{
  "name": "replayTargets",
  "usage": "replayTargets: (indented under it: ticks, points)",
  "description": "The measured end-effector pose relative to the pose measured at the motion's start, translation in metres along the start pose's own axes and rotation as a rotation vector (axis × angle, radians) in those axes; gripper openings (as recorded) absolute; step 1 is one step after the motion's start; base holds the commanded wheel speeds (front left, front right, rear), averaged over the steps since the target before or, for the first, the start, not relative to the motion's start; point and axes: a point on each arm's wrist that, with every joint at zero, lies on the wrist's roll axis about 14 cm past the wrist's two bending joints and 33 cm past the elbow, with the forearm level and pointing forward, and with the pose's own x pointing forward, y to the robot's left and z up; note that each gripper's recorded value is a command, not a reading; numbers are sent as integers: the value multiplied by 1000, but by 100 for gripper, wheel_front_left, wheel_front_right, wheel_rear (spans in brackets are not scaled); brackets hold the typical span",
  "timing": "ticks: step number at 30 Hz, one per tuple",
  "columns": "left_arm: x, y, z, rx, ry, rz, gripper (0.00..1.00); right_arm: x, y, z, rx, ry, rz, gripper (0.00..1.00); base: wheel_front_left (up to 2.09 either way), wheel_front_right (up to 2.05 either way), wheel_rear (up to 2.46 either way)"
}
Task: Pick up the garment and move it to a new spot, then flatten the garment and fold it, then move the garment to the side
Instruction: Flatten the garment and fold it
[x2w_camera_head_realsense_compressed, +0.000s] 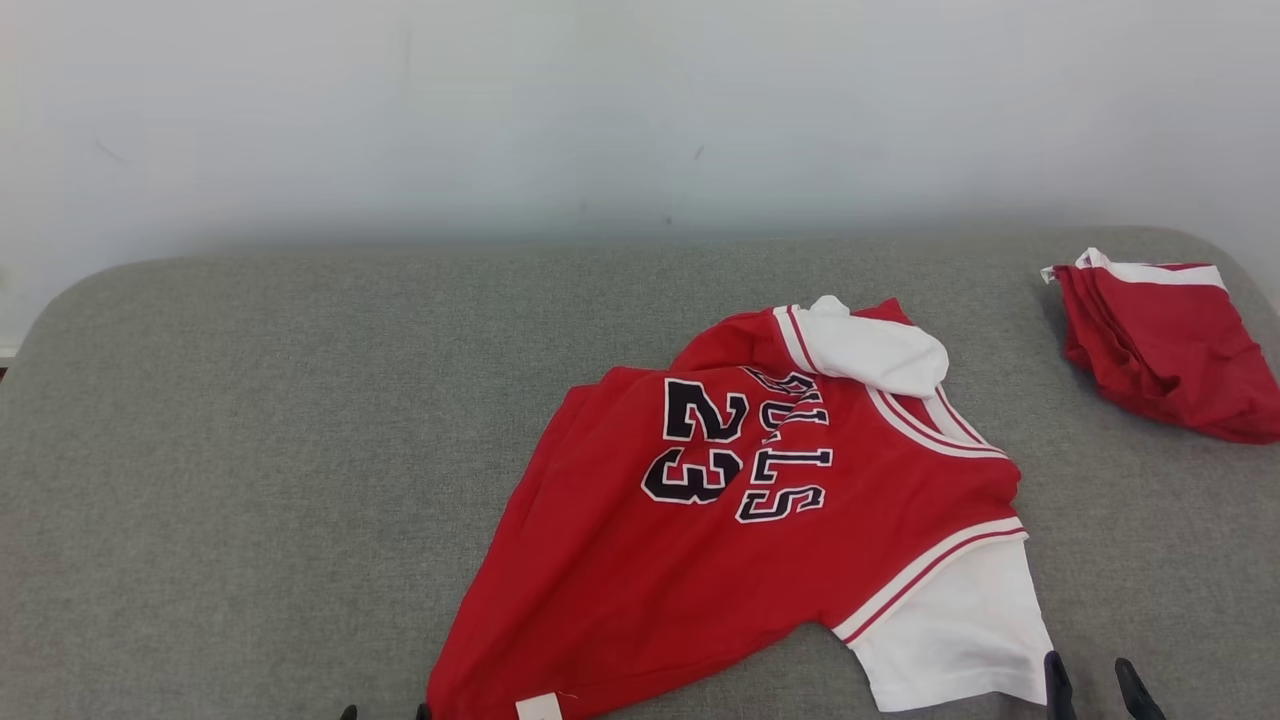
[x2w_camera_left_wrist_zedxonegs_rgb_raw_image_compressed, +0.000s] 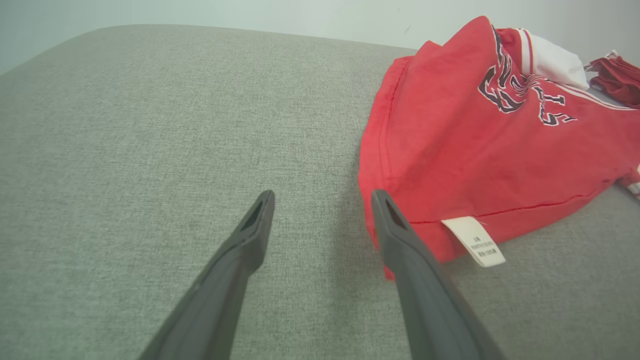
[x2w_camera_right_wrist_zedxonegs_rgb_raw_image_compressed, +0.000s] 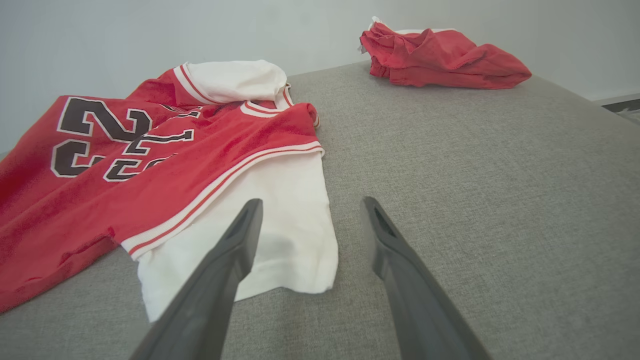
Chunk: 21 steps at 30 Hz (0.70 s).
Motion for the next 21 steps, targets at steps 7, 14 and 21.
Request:
replayTargets:
  ticks: [7, 14, 21]
  points:
    - [5, -17, -3, 7, 15, -69, 100, -2, -12, -17, -18, 73, -13, 100, 0, 0, 0]
    - [17, -28, -16, 22, 76, -119, 100, 10, -11, -33, -31, 151, -1, 100, 0, 0, 0]
    - [24, -28, -22, 2, 109, -122, 0, 16, -10, -55, -25, 242, -2, 0, 0, 0, 0]
